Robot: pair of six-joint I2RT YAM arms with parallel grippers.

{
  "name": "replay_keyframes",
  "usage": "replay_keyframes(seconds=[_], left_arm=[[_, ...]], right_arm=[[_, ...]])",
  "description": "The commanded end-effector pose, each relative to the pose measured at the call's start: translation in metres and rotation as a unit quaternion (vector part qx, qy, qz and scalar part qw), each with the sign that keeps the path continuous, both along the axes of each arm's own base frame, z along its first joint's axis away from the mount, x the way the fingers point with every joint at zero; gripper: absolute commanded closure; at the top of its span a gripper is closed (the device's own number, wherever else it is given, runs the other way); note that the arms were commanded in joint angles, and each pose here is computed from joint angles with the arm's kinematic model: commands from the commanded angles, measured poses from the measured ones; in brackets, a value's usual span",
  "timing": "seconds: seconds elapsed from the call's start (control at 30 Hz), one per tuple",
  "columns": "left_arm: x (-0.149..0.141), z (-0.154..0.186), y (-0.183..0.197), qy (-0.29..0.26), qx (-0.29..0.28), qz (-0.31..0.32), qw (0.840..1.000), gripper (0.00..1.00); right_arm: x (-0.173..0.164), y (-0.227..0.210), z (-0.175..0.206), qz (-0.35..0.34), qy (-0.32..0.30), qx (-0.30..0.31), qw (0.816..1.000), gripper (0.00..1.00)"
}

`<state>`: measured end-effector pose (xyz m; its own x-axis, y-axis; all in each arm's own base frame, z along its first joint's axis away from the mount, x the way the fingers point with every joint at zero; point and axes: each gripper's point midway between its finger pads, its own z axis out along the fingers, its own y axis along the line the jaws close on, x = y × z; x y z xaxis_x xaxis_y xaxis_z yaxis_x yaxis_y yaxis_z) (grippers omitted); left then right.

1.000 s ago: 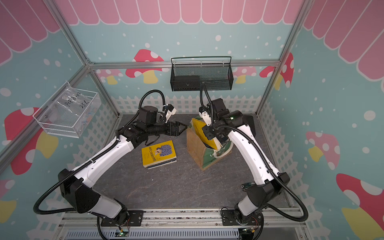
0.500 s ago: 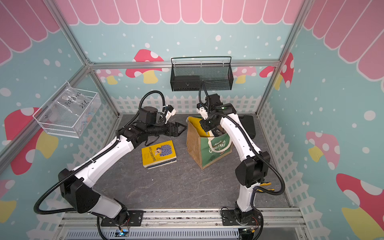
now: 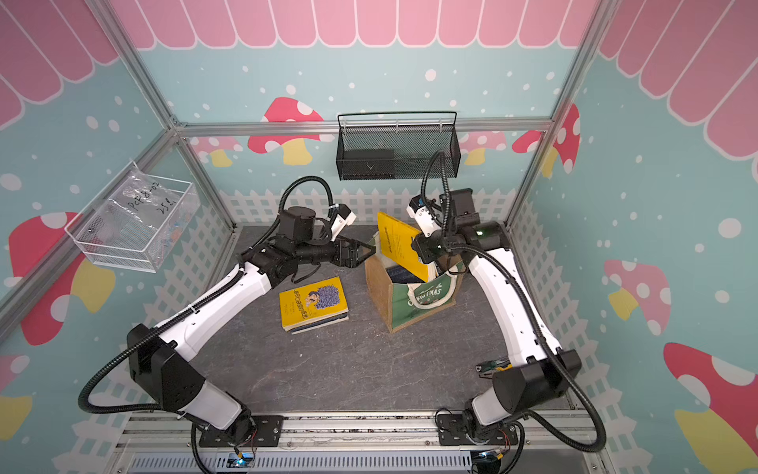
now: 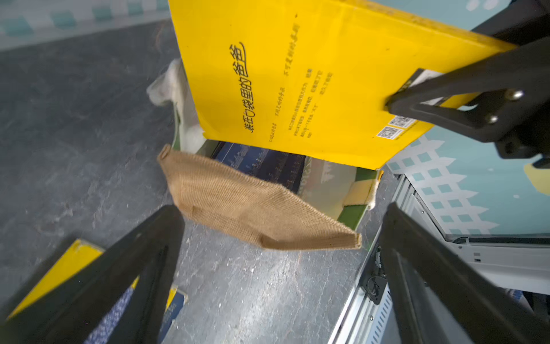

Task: Put the books into the canvas bag
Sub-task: Adjust the book.

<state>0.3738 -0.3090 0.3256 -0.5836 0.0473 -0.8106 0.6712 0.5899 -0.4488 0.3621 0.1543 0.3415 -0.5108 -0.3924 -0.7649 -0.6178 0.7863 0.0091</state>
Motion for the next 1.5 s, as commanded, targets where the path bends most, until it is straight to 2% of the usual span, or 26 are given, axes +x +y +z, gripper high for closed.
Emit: replay_keyframes(seconds=[0.0,0.17,0.23,0.33,0.47,0.57,0.6,0.67,0.7,0.73,0.77,0.83,0.9,0.97,1.03,1.3,1.37,1.47], left_arm=[[-0.002,0.056,-0.007,-0.104,-0.031,-0.058,0.992,0.01],[-0.002,0.089,0.016,-0.147,-0.057,-0.077,0.985,0.01],[-0.006,0.101,0.030,-0.165,-0.067,-0.084,0.980,0.01],[-0.029,0.112,0.037,-0.176,-0.075,-0.137,0.972,0.01],[-0.069,0.115,0.036,-0.161,-0.076,-0.224,0.958,0.02],[-0.095,0.116,0.037,-0.150,-0.090,-0.264,0.949,0.05],[-0.099,0.115,0.038,-0.148,-0.089,-0.267,0.948,0.13],[-0.101,0.114,0.039,-0.148,-0.086,-0.260,0.950,0.44],[-0.100,0.114,0.040,-0.147,-0.083,-0.252,0.953,0.63],[-0.098,0.114,0.041,-0.148,-0.079,-0.243,0.955,0.93],[-0.093,0.114,0.043,-0.148,-0.072,-0.223,0.961,1.00],[-0.084,0.117,0.045,-0.158,-0.073,-0.190,0.966,1.00],[-0.066,0.126,0.052,-0.173,-0.089,-0.127,0.973,1.00],[-0.058,0.141,0.059,-0.175,-0.144,-0.099,0.969,1.00],[-0.056,0.155,0.064,-0.177,-0.199,-0.093,0.959,1.00],[-0.067,0.181,0.093,-0.192,-0.336,-0.098,0.917,1.00],[-0.066,0.179,0.096,-0.188,-0.349,-0.095,0.913,1.00],[-0.065,0.173,0.095,-0.182,-0.352,-0.095,0.913,1.00]], right_arm=[[-0.014,0.016,0.060,0.074,-0.096,0.057,0.991,1.00],[-0.054,0.037,0.084,0.186,-0.110,0.124,0.968,1.00],[-0.062,0.041,0.084,0.210,-0.105,0.136,0.962,1.00],[-0.073,0.049,0.084,0.249,-0.097,0.158,0.951,1.00],[-0.087,0.059,0.091,0.300,-0.096,0.191,0.930,1.00],[-0.086,0.062,0.092,0.313,-0.093,0.203,0.923,1.00],[-0.087,0.064,0.093,0.322,-0.088,0.212,0.919,1.00],[-0.085,0.066,0.092,0.329,-0.082,0.220,0.915,1.00],[-0.083,0.067,0.091,0.328,-0.080,0.221,0.915,0.99],[-0.081,0.067,0.091,0.325,-0.080,0.222,0.916,0.96],[-0.080,0.067,0.091,0.324,-0.082,0.223,0.916,0.88],[-0.081,0.067,0.091,0.320,-0.089,0.228,0.915,0.70],[-0.082,0.066,0.090,0.312,-0.099,0.234,0.915,0.48],[-0.083,0.065,0.086,0.304,-0.110,0.243,0.915,0.35],[-0.083,0.065,0.081,0.296,-0.119,0.256,0.912,0.28],[-0.080,0.070,0.059,0.301,-0.113,0.301,0.898,0.25],[-0.082,0.070,0.063,0.308,-0.118,0.311,0.891,0.28],[-0.079,0.070,0.068,0.298,-0.123,0.321,0.890,0.42]])
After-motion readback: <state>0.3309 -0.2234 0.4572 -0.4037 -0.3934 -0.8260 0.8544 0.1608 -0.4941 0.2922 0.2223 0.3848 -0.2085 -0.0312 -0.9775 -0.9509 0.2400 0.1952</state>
